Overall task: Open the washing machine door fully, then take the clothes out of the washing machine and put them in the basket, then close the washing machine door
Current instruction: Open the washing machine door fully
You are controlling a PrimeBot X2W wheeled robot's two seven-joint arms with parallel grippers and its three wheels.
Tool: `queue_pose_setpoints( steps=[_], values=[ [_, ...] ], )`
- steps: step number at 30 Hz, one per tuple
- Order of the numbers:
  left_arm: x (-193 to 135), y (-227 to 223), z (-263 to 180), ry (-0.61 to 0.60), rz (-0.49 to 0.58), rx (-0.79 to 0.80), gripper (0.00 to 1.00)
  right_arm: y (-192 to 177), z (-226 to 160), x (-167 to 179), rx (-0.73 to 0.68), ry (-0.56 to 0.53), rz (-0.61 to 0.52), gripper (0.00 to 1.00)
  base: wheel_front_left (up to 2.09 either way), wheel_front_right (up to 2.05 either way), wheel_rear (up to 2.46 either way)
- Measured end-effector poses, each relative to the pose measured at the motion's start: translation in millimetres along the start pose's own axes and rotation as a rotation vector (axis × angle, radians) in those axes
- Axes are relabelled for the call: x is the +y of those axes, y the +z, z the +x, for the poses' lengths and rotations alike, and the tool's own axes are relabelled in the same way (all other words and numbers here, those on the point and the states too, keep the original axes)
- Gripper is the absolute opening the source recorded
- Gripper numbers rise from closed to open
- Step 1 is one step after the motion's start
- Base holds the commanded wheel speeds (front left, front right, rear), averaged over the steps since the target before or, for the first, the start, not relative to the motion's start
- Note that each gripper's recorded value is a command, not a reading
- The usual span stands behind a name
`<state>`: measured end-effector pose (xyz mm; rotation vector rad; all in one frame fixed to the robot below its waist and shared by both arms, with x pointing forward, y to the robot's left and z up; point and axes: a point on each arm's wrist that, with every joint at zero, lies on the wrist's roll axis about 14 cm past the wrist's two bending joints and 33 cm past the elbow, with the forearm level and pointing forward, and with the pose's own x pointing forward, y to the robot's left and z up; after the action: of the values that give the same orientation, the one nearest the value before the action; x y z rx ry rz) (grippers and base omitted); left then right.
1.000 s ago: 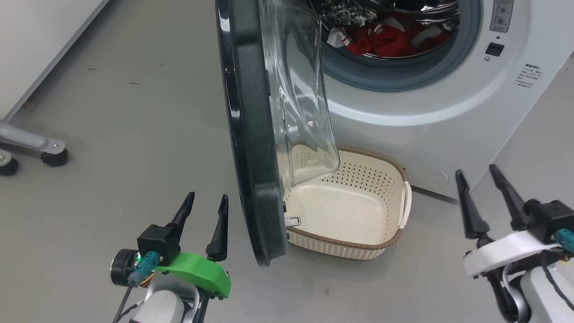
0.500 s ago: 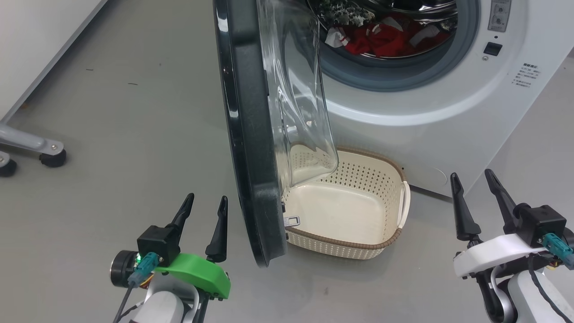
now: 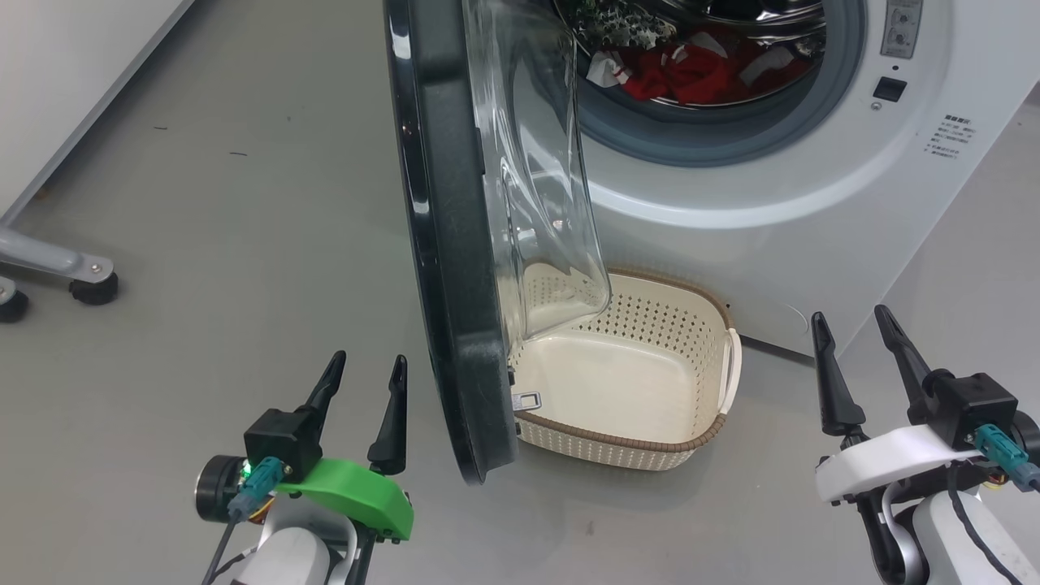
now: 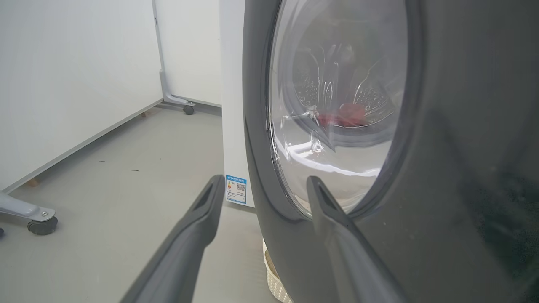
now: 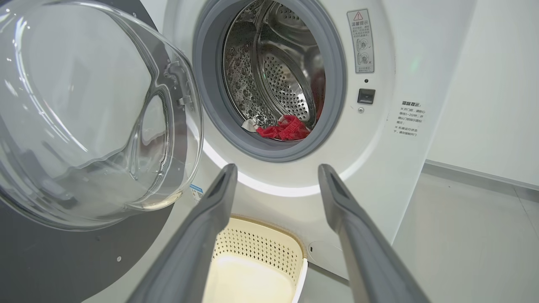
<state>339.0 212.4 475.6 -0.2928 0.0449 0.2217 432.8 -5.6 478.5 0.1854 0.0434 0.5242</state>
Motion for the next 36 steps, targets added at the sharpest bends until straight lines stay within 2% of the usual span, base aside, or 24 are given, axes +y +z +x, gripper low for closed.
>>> queue_pose_setpoints(
  steps=[6,7,8,9,21,30,36],
  values=[
    [3.8,1.0,0.3,0.010,0.002,-0.002,0.98,-1.3,-1.0,0.5,0.001,-0.002,0.006,1.00,0.00,0.00,0.00],
    [4.2,1.1,0.3,0.011,0.002,-0.003,0.68,-1.8,-1.4,0.3,0.002,-0.003,0.005,1.00,0.00,0.00,0.00],
    [4.5,1.3,0.3,0.012,0.002,-0.003,0.17,-2.1,-1.5,0.2,0.003,-0.004,0.003,1.00,0.00,0.00,0.00],
    [4.8,1.4,0.3,0.012,0.004,-0.003,0.00,-2.2,-1.5,-0.2,0.003,-0.005,0.002,1.00,0.00,0.00,0.00],
    [7.2,26.3,3.7,0.017,0.012,-0.080,0.00,-2.8,-2.4,1.7,0.001,-0.005,0.007,1.00,0.00,0.00,0.00],
    [-23.5,130.9,6.5,-0.082,0.069,-0.402,0.00,0.8,-2.3,3.9,-0.012,-0.006,0.003,1.00,0.00,0.00,0.00],
    [-61.1,173.4,-11.5,-0.205,0.081,-0.552,0.00,1.0,-5.3,4.9,-0.012,-0.005,0.003,1.00,0.00,0.00,0.00]
  ],
)
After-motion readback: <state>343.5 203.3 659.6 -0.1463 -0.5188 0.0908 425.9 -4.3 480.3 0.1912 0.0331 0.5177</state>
